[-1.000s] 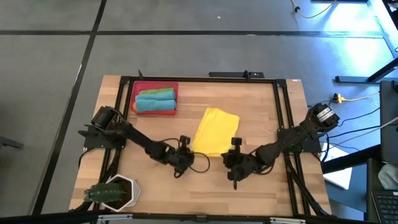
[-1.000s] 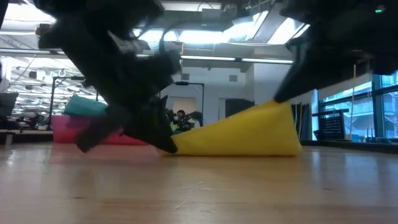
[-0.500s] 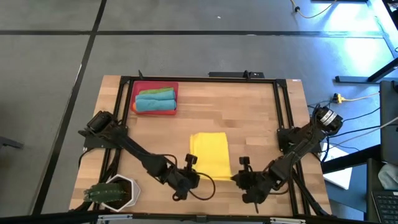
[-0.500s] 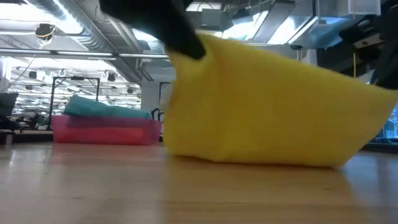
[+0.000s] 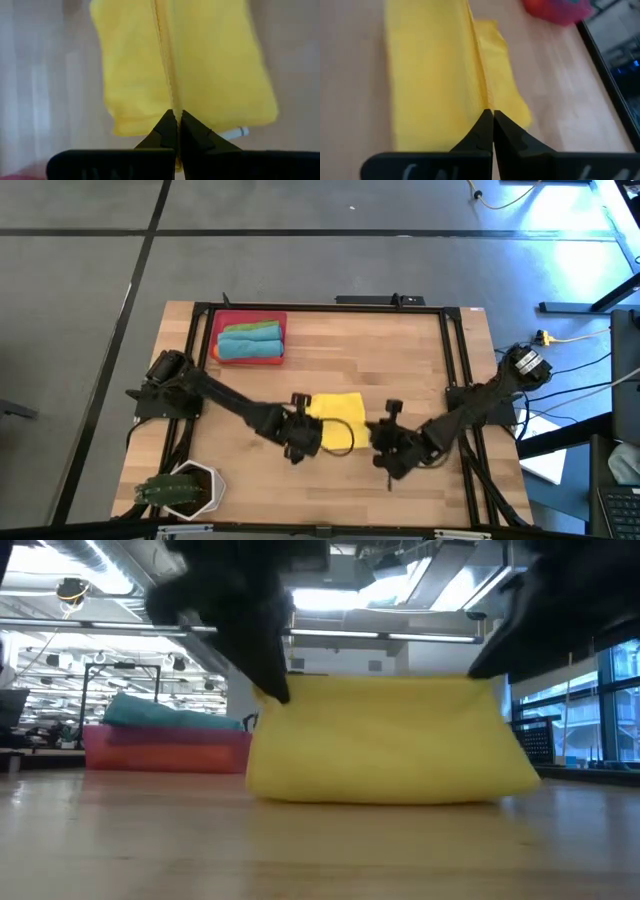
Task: Roll microfiber towels into tight, uniform cylinder then place into a basket
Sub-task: Fold the yellow microfiber towel, then roll the yellow microfiber towel
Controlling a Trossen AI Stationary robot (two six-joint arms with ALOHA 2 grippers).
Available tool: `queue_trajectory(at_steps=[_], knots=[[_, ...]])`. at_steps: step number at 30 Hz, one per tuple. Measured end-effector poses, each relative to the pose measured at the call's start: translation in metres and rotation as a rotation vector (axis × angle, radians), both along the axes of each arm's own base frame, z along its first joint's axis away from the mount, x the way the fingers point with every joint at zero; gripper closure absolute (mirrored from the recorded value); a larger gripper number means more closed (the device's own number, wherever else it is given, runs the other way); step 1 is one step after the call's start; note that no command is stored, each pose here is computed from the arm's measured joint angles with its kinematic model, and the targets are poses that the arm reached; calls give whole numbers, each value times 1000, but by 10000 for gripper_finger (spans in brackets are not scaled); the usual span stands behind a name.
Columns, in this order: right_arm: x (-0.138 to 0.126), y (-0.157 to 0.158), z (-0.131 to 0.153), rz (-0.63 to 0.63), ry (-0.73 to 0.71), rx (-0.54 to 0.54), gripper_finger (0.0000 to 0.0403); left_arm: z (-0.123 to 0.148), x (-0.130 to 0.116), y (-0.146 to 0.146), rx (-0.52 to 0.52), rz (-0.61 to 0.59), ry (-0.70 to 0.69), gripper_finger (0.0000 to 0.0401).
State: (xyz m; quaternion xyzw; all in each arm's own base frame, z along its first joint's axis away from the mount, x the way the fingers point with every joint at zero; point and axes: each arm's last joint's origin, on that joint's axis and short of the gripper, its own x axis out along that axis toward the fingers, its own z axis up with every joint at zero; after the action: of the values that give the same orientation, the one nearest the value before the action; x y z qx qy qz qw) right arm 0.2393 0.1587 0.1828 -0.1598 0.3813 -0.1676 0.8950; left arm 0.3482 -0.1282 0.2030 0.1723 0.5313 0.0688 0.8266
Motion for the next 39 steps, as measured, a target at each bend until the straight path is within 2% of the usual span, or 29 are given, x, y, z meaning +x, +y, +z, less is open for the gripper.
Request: queue_trajectory(at_steps=[4,8,13,16,22,27,31,39], knots=[[15,-27,-5,-80,58,-29,399,-4,6,30,33,14,52,401],[28,-50,-15,-130,131,-50,399,-13,11,61,13,36,83,401],[40,-72,-31,-186,216,-27,398,-27,13,93,4,80,70,401],[44,-82,-41,-214,253,-42,394,-36,13,106,-24,62,57,401],[51,-99,-48,-284,258,-50,379,-45,11,123,-12,58,58,397],[54,-107,-48,-321,234,-65,364,-45,11,132,-9,79,58,369],[54,-110,-47,-332,222,-137,340,-45,11,135,50,97,55,342],[49,-111,-44,-336,259,-177,294,-44,9,137,174,139,69,282]])
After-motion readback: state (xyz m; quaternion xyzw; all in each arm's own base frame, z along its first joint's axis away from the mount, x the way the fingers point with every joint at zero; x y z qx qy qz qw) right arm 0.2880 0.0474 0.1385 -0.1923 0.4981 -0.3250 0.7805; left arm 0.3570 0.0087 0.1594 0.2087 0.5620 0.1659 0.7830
